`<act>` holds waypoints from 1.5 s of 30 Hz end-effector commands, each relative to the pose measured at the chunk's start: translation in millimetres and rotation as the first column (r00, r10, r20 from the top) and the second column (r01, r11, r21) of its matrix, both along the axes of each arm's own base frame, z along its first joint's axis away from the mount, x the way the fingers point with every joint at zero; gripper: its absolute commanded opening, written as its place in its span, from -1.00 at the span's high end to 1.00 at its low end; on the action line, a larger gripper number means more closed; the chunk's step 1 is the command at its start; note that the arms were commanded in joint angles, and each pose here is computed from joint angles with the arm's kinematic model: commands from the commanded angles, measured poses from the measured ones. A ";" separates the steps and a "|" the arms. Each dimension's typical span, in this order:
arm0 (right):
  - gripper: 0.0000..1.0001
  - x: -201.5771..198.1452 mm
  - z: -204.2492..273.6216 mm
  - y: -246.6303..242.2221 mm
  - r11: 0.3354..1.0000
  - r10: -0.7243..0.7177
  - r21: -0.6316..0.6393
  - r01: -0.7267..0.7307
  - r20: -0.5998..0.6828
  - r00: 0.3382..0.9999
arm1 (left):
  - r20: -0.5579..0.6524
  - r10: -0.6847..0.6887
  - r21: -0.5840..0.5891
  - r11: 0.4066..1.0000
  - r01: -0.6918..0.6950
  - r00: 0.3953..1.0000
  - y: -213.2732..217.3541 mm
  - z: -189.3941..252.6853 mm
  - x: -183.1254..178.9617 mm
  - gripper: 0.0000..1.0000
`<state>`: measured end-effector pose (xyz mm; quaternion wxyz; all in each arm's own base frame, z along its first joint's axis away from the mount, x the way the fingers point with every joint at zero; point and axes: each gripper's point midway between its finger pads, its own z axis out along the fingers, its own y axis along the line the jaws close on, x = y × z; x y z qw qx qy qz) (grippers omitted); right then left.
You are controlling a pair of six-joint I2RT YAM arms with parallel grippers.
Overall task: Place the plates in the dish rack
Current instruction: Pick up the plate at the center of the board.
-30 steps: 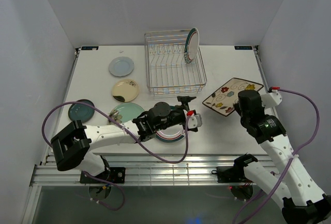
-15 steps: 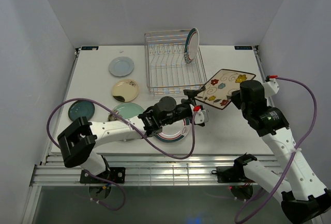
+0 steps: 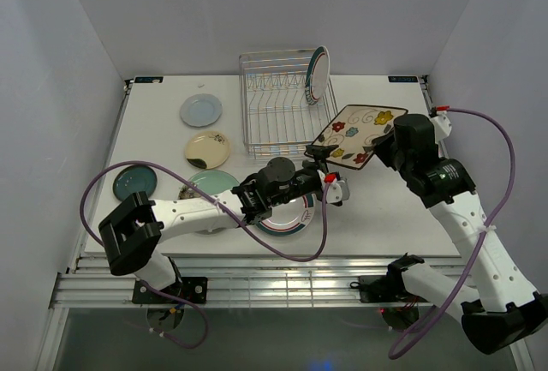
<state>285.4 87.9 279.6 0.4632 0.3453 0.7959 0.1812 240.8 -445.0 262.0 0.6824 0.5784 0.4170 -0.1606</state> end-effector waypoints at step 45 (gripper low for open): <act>0.74 27.9 112.1 53.3 0.957 0.115 0.218 -0.193 0.325 0.939 | 0.139 0.216 -0.107 0.973 -0.203 0.966 13.2 36.5 35.4 1.00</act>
